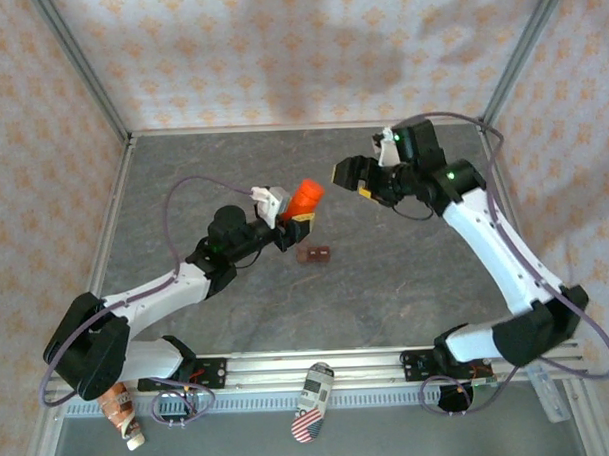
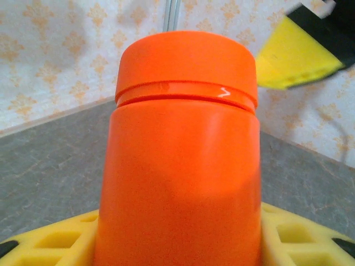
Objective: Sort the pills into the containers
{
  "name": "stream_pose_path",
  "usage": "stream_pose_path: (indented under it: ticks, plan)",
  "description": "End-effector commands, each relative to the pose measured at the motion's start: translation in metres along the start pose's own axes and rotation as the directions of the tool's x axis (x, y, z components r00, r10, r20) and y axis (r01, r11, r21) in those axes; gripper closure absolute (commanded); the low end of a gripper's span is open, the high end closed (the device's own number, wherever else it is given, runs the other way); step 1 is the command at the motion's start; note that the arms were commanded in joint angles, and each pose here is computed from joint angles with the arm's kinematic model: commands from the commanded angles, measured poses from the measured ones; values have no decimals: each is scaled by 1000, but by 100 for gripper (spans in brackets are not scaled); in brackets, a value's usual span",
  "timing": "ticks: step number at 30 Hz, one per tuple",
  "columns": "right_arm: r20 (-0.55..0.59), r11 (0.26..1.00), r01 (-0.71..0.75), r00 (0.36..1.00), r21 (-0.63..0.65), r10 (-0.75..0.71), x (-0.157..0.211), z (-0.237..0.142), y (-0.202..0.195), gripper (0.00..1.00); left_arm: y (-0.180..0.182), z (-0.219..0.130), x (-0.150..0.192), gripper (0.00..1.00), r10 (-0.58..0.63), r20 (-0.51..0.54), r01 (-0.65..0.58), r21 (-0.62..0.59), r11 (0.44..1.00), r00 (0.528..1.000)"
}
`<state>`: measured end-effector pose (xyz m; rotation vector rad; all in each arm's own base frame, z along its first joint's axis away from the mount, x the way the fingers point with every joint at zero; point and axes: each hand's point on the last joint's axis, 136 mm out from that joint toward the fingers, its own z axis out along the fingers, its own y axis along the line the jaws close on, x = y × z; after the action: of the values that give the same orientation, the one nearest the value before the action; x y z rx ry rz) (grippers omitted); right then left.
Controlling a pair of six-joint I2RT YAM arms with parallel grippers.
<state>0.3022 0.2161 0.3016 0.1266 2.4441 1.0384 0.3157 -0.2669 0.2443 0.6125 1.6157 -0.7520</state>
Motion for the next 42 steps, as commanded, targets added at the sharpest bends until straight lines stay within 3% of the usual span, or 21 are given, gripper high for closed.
stream_pose_path:
  ticks: [1, 15, 23, 34, 39, 42]
  plan:
    - [174, 993, -117, 978, -16, 118, -19, 1, 6, 16, -4, -6, -12, 100, 100, 47, -97, -44, 994, 994]
    - [111, 1000, -13, 994, -26, 16, 2, 35, 48, 19, -15, 4, -6, 100, 129, -2, -129, -23, 991, 992]
    - [75, 1000, -10, 997, -29, 12, 11, 44, 45, 30, -15, 8, -6, 100, 126, -13, -127, -20, 992, 992]
    - [43, 1000, -13, 999, -1, 13, 24, 50, 29, 31, -15, 12, -10, 100, 119, 0, -119, -22, 993, 993]
    - [48, 1000, -4, 999, 5, 4, 24, 50, 27, 42, -15, 12, -11, 100, 116, 1, -116, -20, 993, 993]
    - [58, 1000, 4, 998, 2, -4, 24, 48, 27, 44, -15, 11, -10, 100, 114, 0, -114, -20, 993, 993]
